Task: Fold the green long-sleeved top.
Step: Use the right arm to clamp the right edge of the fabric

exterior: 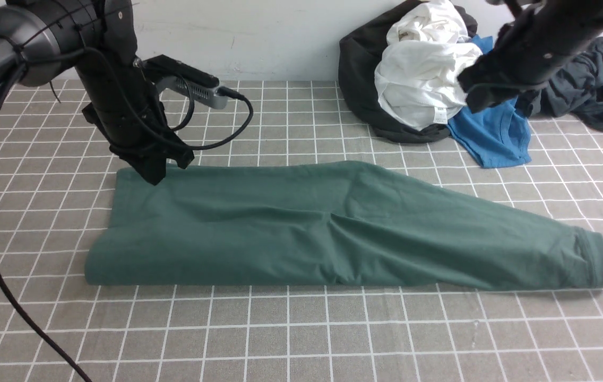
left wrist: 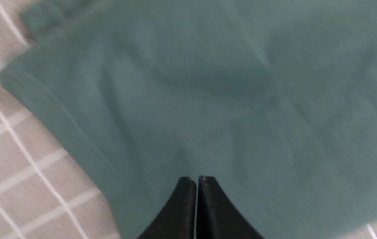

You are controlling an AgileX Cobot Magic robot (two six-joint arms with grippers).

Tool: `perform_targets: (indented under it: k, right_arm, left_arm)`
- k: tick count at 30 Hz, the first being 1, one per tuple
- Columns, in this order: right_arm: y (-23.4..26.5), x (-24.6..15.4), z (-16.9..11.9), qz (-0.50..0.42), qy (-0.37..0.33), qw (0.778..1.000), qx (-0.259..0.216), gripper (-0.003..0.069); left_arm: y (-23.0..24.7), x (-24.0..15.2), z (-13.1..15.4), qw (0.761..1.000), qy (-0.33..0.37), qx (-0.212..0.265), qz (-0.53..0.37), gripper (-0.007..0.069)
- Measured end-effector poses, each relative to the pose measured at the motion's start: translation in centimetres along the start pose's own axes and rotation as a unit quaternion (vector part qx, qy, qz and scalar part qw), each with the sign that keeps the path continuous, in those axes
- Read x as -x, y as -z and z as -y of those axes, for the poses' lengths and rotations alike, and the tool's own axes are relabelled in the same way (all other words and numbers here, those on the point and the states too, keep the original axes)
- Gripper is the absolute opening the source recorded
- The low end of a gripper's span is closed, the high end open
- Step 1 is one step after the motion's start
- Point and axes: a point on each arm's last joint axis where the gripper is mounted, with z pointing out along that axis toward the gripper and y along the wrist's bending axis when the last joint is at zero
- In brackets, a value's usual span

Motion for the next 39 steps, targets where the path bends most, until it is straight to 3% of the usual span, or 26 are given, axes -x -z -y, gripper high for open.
perform_targets:
  k: [3,8,13,20,24,28,33,36,39]
  right_arm:
    - [0.5,-1.6,2.2,-0.026,-0.041,0.999,-0.010,0.0198]
    - [0.0,-5.2,1.9,-0.083,-0.060,0.995,-0.002,0.0198]
    - [-0.8,-9.7,1.2,-0.147,-0.065,0.987,-0.002,0.0198]
    - [-3.3,-15.5,3.8,-0.185,-0.118,0.975,-0.033,0.0204]
    - [-4.7,-16.5,6.3,-0.162,-0.183,0.968,-0.060,0.0257]
    - [-6.6,-17.6,8.1,-0.159,-0.216,0.960,-0.072,0.0382]
    - [-9.2,-18.5,8.5,-0.175,-0.230,0.955,-0.067,0.0524]
    - [-9.5,-18.6,8.5,-0.175,-0.239,0.953,-0.068,0.0551]
    - [-9.5,-18.4,8.4,-0.174,-0.239,0.953,-0.069,0.0530]
  left_arm:
    - [-2.4,-2.2,0.7,0.998,0.006,-0.024,-0.053,-0.0008]
    - [-5.2,-4.5,1.4,0.994,0.011,-0.042,-0.103,-0.0008]
    - [-7.0,-5.5,1.6,0.994,0.013,-0.040,-0.100,-0.0008]
    - [-7.3,-5.6,1.5,0.995,0.010,-0.030,-0.093,-0.0008]
    - [-7.3,-5.6,1.5,0.995,0.009,-0.029,-0.093,-0.0008]
    - [-7.3,-5.6,1.5,0.995,0.009,-0.029,-0.092,-0.0007]
    - [-7.3,-5.6,1.4,0.995,0.008,-0.028,-0.091,-0.0007]
    - [-7.3,-5.6,1.4,0.995,0.008,-0.027,-0.091,-0.0007]
    - [-7.3,-5.6,1.4,0.995,0.008,-0.027,-0.091,-0.0007]
